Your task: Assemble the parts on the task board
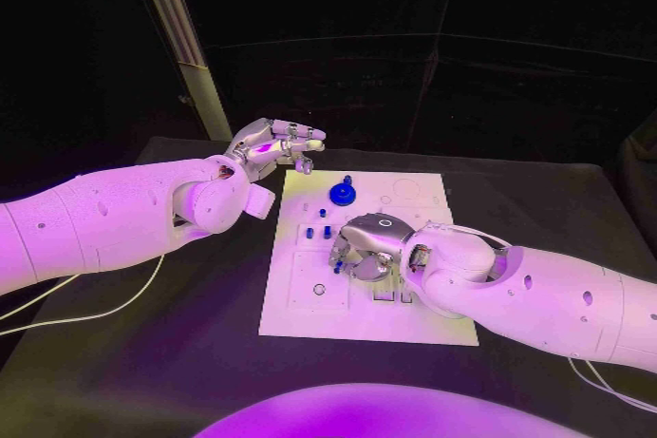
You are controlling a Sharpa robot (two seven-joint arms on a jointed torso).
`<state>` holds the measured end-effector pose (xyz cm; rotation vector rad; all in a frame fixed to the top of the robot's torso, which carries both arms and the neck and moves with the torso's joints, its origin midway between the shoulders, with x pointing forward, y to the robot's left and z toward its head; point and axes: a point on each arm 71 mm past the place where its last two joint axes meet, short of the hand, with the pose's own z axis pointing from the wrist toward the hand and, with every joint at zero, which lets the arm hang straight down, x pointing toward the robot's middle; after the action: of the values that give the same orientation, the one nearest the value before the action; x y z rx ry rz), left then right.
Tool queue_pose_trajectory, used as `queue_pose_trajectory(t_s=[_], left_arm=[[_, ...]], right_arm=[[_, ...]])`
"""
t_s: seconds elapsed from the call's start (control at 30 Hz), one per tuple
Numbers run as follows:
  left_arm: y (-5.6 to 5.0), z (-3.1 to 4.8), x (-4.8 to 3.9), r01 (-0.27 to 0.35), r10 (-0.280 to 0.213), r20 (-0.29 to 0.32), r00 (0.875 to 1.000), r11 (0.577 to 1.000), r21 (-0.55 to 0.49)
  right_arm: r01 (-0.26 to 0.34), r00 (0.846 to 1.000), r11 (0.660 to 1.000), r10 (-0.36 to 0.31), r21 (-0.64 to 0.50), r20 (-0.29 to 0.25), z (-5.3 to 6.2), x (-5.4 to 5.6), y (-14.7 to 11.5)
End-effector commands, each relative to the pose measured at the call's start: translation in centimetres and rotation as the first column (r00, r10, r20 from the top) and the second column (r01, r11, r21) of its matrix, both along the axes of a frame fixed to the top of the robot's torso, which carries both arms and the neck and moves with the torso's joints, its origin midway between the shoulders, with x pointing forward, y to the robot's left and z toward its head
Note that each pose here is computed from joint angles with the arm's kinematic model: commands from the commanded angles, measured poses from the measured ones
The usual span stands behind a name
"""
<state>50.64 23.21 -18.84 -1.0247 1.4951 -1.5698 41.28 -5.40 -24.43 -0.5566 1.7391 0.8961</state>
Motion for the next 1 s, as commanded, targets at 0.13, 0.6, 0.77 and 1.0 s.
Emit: queue_pose_trajectory(t_s=[0.13, 0.6, 0.77, 1.0], left_arm=[[-0.06, 0.09, 0.02, 0.009, -0.009, -0.001, 1.0, 1.0, -0.009], [0.01, 0.07, -0.01, 0.01, -0.01, -0.005, 1.0, 1.0, -0.008], [0.06, 0.04, 0.02, 0.01, -0.01, -0.008, 1.0, 1.0, -0.006], [0.12, 0.0, 0.07, 0.009, -0.009, -0.011, 1.0, 1.0, -0.004]], right_arm=[[-0.008, 1.0, 1.0, 0.008, -0.027, 0.005, -0.15, -0.05, 0.1], [-0.014, 0.998, 0.999, 0.016, -0.044, 0.059, -0.3, -0.33, 0.42], [-0.013, 0.998, 1.0, 0.014, -0.027, 0.059, -0.3, -0.33, 0.34], [-0.007, 0.998, 1.0, 0.007, 0.008, 0.055, -0.2, -0.22, 0.12]])
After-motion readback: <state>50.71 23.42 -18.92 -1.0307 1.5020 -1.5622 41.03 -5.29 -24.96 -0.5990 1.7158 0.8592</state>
